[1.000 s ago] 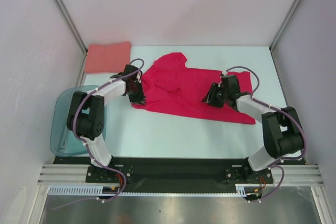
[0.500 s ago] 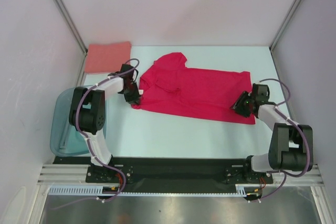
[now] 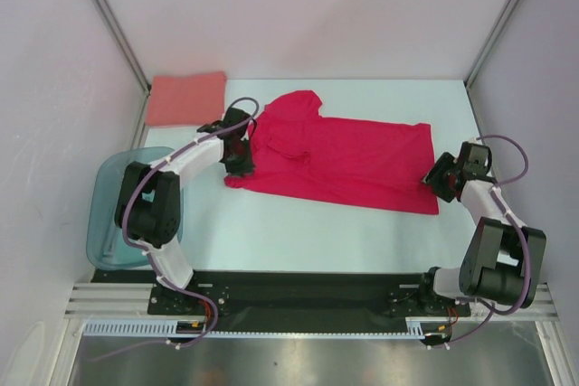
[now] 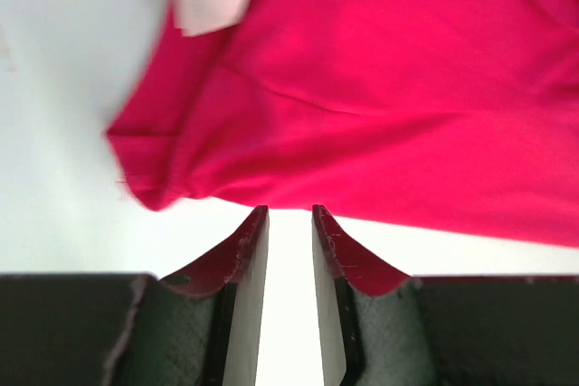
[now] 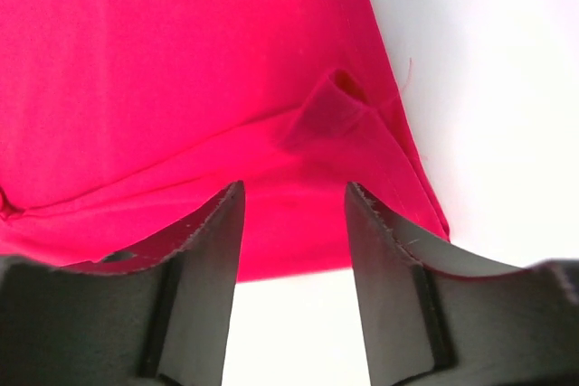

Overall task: Fold and stack the t-shirts
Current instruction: Fold the tshirt

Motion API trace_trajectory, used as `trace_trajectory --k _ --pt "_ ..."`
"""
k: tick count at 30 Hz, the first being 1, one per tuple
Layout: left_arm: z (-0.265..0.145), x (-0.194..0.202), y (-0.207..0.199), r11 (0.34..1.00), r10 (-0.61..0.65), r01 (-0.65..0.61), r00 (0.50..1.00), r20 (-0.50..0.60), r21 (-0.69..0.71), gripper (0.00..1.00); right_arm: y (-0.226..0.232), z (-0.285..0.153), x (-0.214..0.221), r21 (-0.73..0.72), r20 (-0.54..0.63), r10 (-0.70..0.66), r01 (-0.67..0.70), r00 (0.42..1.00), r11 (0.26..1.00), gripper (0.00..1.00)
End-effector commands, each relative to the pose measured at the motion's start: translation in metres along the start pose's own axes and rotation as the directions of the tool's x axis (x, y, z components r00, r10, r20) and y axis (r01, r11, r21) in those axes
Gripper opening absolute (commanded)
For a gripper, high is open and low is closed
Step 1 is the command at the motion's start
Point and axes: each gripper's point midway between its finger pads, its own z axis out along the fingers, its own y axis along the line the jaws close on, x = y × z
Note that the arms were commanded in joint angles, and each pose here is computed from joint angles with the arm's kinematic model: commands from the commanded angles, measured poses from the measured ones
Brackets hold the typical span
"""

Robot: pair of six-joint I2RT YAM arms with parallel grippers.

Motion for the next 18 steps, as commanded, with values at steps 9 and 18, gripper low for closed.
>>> trace_trajectory --k 9,18 --pt "0.007 -0.012 -0.012 0.997 -0.026 0.026 1.000 -0.003 0.072 0.29 0.006 0.022 -0.020 0.011 0.010 0.088 -0.088 0.996 0.996 0.51" --pt "0.021 -0.011 0.016 0.994 -0.092 0.094 0.995 -0.038 0.062 0.29 -0.007 0.032 -0.021 0.090 0.038 0.199 -0.201 0.979 0.975 0.43"
